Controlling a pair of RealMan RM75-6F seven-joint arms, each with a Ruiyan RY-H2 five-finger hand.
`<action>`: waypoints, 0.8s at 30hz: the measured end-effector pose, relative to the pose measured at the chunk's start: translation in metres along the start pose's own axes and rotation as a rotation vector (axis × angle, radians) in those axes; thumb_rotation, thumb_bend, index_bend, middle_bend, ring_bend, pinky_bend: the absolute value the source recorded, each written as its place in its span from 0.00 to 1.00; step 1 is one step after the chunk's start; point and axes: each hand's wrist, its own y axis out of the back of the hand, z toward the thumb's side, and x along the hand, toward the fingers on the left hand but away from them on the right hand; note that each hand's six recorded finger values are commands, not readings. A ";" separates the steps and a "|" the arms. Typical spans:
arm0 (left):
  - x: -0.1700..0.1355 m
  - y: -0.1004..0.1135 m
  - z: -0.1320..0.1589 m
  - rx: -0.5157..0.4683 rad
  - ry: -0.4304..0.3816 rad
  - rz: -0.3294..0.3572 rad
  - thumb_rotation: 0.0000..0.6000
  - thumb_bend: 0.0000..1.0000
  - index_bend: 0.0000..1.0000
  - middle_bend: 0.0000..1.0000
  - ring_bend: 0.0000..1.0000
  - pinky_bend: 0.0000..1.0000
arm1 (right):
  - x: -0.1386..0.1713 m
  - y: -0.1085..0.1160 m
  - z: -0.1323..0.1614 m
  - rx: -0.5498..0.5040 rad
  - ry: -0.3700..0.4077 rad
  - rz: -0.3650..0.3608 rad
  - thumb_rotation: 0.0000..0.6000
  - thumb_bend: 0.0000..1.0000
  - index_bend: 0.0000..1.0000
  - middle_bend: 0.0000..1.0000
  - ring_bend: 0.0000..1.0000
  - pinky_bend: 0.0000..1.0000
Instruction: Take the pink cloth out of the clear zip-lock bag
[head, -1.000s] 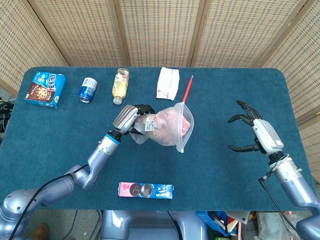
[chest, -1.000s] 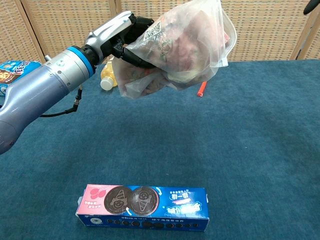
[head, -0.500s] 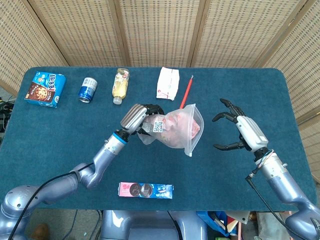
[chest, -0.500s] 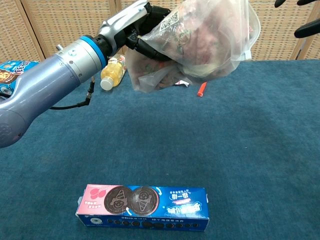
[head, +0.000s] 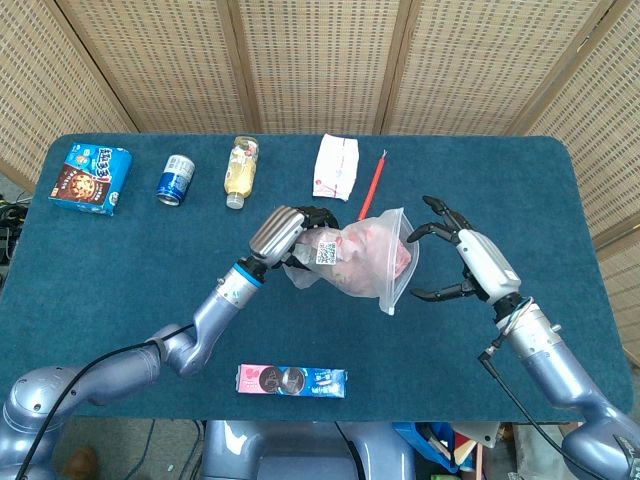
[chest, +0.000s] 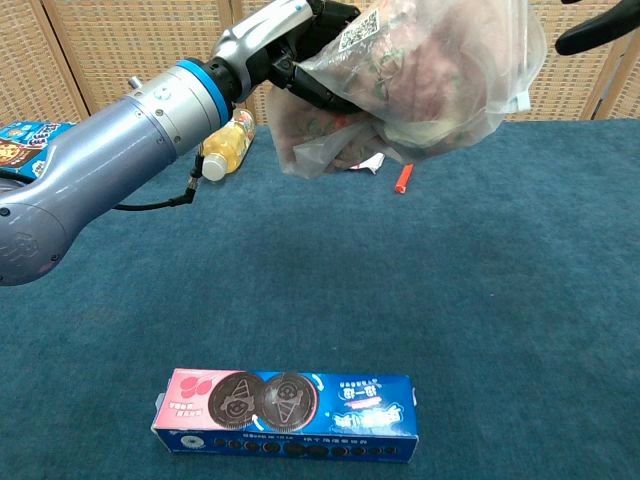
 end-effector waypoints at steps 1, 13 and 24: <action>0.001 0.000 0.000 -0.002 0.001 0.001 1.00 0.26 0.50 0.49 0.48 0.53 | -0.001 -0.001 0.001 0.001 0.000 0.002 1.00 0.00 0.35 0.00 0.00 0.00; 0.003 0.001 0.004 -0.007 -0.007 0.007 1.00 0.26 0.50 0.49 0.48 0.53 | -0.010 -0.017 0.018 -0.003 0.038 0.034 1.00 0.00 0.25 0.00 0.00 0.00; 0.005 0.001 0.014 -0.018 -0.020 0.011 1.00 0.26 0.50 0.49 0.48 0.53 | -0.017 -0.020 0.025 0.050 0.041 0.046 1.00 0.00 0.17 0.00 0.00 0.00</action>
